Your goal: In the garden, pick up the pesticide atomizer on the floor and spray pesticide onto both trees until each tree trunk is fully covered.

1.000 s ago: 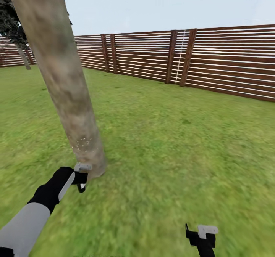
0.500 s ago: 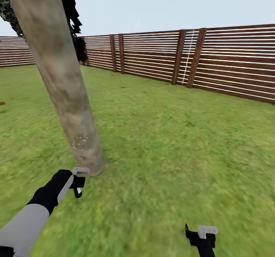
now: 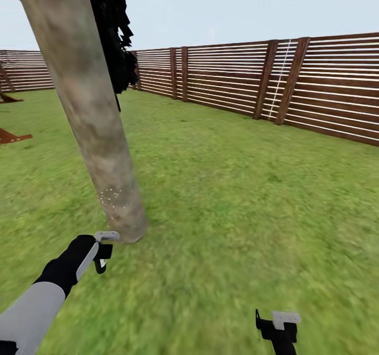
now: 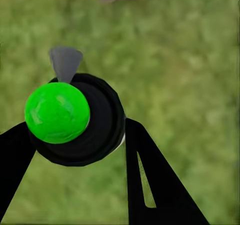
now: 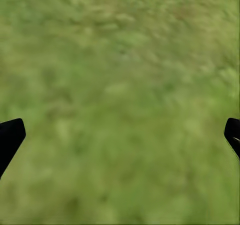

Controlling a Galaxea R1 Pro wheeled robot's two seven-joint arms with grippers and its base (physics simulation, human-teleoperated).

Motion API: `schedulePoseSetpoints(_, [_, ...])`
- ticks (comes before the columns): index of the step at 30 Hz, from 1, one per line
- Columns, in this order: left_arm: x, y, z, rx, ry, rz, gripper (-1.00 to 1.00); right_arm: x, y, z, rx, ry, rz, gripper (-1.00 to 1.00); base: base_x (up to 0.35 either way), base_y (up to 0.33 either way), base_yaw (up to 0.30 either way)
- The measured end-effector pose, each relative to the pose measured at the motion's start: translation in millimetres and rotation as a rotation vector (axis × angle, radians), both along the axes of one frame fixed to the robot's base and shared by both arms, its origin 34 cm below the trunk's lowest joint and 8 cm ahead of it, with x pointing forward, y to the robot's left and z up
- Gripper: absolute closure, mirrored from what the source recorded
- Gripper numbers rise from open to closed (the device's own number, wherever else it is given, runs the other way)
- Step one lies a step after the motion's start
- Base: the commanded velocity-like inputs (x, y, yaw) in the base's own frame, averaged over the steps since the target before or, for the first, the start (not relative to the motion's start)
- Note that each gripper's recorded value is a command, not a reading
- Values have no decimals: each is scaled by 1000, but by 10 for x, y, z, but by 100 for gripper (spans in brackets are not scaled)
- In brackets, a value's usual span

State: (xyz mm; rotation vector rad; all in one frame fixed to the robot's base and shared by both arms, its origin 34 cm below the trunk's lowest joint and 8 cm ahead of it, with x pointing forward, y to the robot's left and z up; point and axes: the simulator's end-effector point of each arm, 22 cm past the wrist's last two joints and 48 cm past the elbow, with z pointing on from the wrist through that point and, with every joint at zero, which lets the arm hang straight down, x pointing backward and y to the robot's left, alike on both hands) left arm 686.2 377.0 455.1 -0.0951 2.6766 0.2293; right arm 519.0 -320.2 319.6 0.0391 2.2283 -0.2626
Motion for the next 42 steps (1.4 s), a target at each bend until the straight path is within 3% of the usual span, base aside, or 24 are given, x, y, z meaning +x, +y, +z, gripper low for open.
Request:
schedulePoseSetpoints(5, [5,-34,-4,-6,-1,-2,100,1,0,0,0,0,0,-100,162,-255,276])
schedulePoseSetpoints(7, [26,-206,-22,-35,-5,-7,100,0,-2,1,0,0,-1,-100,181,-241,277])
schedulePoseSetpoints(11, [86,-253,28,-32,-14,-15,100,0,-3,1,0,0,-2,-100,208,-220,125])
schedulePoseSetpoints(13, [76,-251,16,-32,-11,-12,100,0,-9,2,0,0,-1,-100,226,-204,6])
schedulePoseSetpoints(15, [-138,-195,-227,-32,52,6,100,0,-10,0,0,0,0,-100,220,-204,1])
schedulePoseSetpoints(17, [-189,-202,-401,-35,31,18,100,-1,-12,1,0,0,-1,-100,217,-204,0])
schedulePoseSetpoints(24, [-161,-211,-425,-33,5,17,100,0,-12,1,-1,0,-1,-100,191,-221,49])
schedulePoseSetpoints(42, [-175,-171,-432,-24,10,15,100,-1,-6,-2,-1,0,0,-100,99,-264,264])
